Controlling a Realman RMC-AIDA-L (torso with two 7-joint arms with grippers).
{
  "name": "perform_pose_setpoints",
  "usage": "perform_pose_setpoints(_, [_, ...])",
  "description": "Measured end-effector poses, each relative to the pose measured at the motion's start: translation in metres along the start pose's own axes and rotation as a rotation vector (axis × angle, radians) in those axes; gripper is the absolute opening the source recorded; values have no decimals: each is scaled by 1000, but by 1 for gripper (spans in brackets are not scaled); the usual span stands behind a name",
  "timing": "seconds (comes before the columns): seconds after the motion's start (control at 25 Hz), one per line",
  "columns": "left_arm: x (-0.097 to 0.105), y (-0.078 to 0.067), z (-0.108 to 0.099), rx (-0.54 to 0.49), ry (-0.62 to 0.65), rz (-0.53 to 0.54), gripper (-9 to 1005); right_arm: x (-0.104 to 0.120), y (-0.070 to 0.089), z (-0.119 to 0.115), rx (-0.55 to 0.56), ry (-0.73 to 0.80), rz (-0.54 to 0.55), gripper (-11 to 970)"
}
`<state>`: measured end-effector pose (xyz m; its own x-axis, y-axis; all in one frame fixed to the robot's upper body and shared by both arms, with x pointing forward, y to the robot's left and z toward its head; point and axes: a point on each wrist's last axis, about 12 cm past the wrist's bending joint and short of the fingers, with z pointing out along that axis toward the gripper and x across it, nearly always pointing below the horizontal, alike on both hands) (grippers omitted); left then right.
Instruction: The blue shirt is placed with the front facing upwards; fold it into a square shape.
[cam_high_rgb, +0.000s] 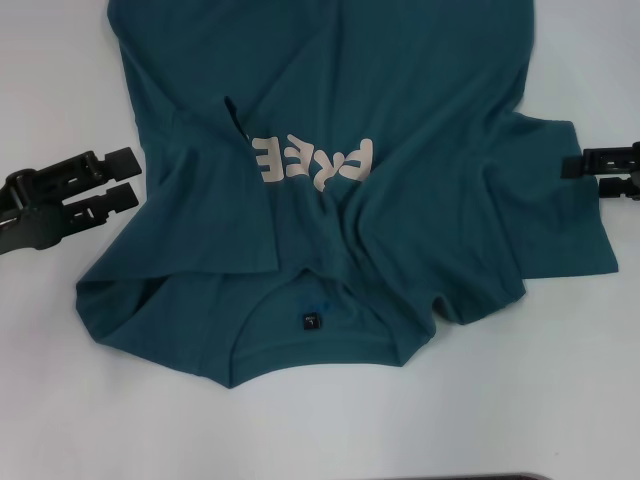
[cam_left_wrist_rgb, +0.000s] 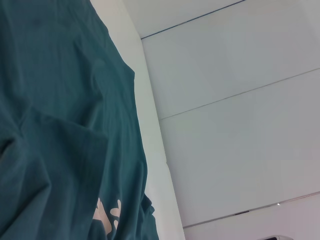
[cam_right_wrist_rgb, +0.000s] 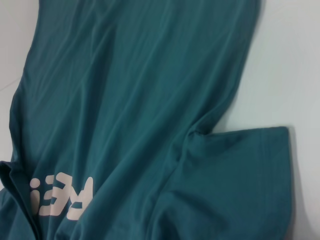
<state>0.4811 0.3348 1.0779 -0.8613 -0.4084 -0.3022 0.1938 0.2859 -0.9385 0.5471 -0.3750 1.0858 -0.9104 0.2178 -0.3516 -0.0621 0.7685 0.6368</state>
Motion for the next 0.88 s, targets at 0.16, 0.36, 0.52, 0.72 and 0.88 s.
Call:
perform_pose_setpoints(0.16, [-1,0,1,0,1,2,778,-1,3,3,-4,-2,-4,901])
perform_pose_setpoints(0.36, [-2,-1,0,1,-4,2,780,-2,4,6,-1,-9,-5,901])
perform_pose_setpoints(0.52, [-3,-1,1,3,-5,0,782,-2,5,9,-3,-12,-8,900])
perform_pose_setpoints(0.72, [-3,-1,2,4,-4,1,781,-4,11,13,-24,-7,-19,900])
perform_pose_setpoints(0.88, [-3,-1,2,4,-5,0,782,-5,15,18,-42,6,-31,900])
